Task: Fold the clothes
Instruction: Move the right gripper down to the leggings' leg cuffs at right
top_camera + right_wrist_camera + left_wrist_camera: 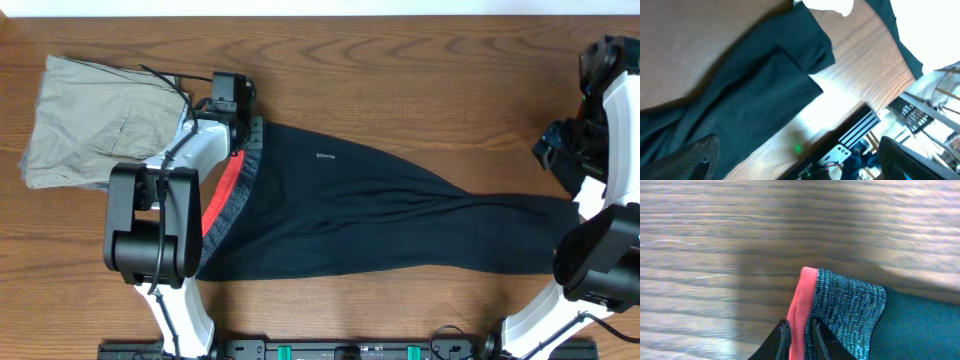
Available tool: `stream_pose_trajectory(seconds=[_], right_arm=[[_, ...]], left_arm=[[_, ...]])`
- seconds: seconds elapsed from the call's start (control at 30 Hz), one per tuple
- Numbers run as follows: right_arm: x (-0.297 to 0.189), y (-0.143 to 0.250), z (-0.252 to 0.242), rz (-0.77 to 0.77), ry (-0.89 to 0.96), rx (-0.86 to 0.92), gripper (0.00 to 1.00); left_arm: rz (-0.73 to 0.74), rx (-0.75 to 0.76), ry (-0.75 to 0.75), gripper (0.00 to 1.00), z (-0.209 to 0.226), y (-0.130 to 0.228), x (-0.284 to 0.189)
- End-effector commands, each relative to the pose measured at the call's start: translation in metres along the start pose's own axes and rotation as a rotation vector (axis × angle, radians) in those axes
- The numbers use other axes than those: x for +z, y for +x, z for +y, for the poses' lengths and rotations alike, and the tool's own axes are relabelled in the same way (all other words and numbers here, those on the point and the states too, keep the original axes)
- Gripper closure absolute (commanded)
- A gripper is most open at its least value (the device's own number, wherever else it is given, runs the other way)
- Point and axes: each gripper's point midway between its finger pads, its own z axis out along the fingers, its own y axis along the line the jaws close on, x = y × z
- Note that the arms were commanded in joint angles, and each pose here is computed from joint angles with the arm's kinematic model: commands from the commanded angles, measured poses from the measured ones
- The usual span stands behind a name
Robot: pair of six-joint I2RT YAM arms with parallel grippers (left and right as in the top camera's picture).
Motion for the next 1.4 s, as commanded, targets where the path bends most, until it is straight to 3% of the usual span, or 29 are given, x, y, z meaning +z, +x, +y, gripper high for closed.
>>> stream_pose_trajectory(seconds=[0.0, 0.2, 0.4, 0.67, 0.77, 1.0, 1.23, 1.37], right_arm=[[0.018, 0.007, 0.003, 0.041, 0.011, 0.004, 0.02], [0.058, 0.014, 0.04, 0.091, -0.114, -0.043, 0.03], [0.08, 0.003, 0.056, 0.035, -0.155, -0.029, 0.08], [0.086, -0.028, 0.044, -0.054, -0.152, 0.044, 0.14], [0.091, -0.03, 0.034, -0.023, -0.18, 0.084, 0.17], [0.113, -0.029, 0.026, -0.008, -0.181, 0.1, 0.16], [0.127, -0.044, 0.034, -0.088, -0.203, 0.071, 0.22], [0.127, -0.063, 0.03, -0.154, -0.206, 0.104, 0.36]], left_arm=[[-0.014, -0.108, -0.075, 0.81, 0.033, -0.005, 0.004], [-0.017, -0.168, -0.103, 0.81, 0.062, -0.006, 0.003], [-0.018, -0.208, -0.124, 0.81, 0.083, -0.006, 0.002], [-0.01, -0.217, -0.129, 0.81, 0.088, -0.003, 0.002], [-0.01, -0.217, -0.117, 0.67, 0.086, -0.003, 0.002], [-0.005, -0.217, -0.044, 0.45, 0.073, -0.004, 0.003], [-0.003, -0.217, -0.042, 0.35, 0.073, -0.004, 0.003], [0.004, -0.217, -0.042, 0.32, 0.073, -0.002, 0.003]])
